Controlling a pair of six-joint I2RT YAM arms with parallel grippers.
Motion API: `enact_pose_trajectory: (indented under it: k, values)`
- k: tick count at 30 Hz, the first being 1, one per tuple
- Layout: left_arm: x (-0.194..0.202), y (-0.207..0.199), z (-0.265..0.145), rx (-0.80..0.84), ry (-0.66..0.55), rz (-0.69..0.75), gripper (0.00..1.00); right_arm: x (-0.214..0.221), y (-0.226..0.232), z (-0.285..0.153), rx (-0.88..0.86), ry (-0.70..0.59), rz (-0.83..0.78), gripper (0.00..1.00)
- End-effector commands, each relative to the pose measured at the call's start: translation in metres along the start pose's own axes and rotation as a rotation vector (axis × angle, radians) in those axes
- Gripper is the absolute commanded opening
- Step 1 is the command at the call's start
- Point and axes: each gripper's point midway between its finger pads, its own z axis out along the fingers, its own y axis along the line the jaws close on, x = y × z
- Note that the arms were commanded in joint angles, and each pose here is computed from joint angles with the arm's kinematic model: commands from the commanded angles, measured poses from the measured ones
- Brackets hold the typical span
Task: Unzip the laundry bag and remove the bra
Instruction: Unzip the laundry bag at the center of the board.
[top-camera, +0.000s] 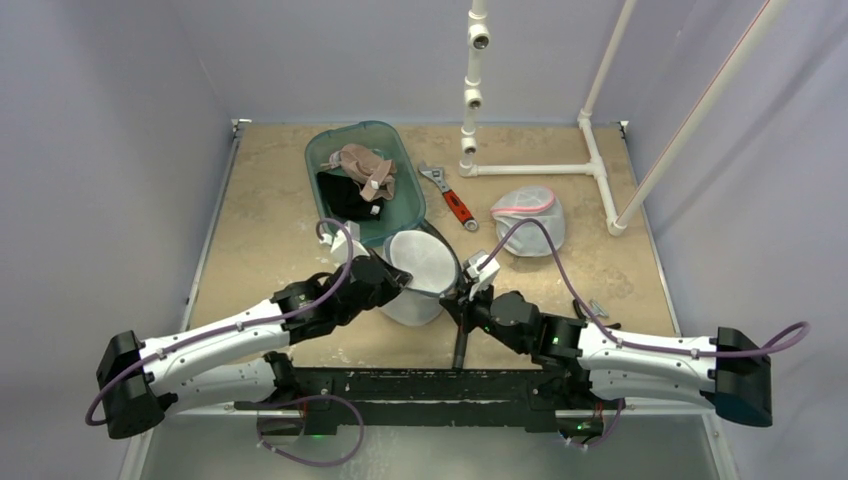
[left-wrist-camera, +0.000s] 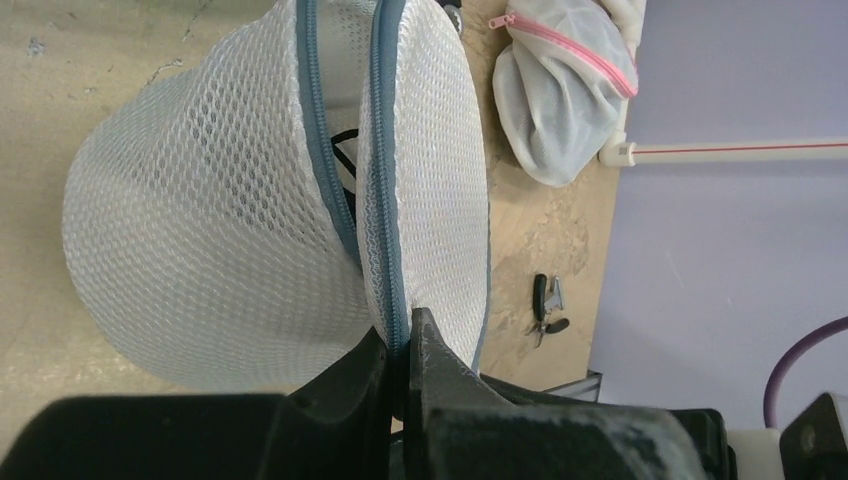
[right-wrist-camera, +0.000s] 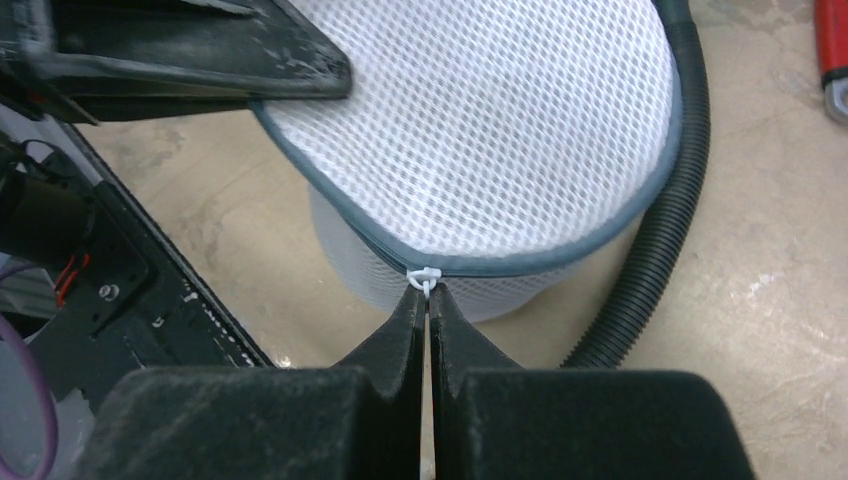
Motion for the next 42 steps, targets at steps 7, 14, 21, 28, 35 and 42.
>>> enact_pose_trajectory:
  k: [7,14,21,28,35,42]
  values:
    - [-0.025,-0.004,-0.017,0.031,-0.018,0.123,0.00,0.006,-0.046,0.004,0.211,0.007,0.116,0.00]
    - [-0.026,-0.006,-0.017,0.045,0.014,0.181,0.00,0.010,-0.060,0.003,0.280,0.012,0.148,0.00]
    - [-0.031,-0.023,-0.015,0.118,0.052,0.275,0.00,0.018,-0.071,-0.008,0.320,0.007,0.193,0.00]
    - [-0.039,-0.045,0.002,0.159,0.121,0.397,0.00,-0.010,-0.045,-0.019,0.120,-0.118,0.158,0.00]
    - [-0.019,-0.021,0.033,0.131,0.196,0.377,0.45,0.000,-0.037,-0.011,0.083,-0.068,0.135,0.00]
    - [-0.018,-0.013,0.010,0.157,0.179,0.230,0.71,0.002,-0.035,-0.009,0.073,-0.059,0.123,0.00]
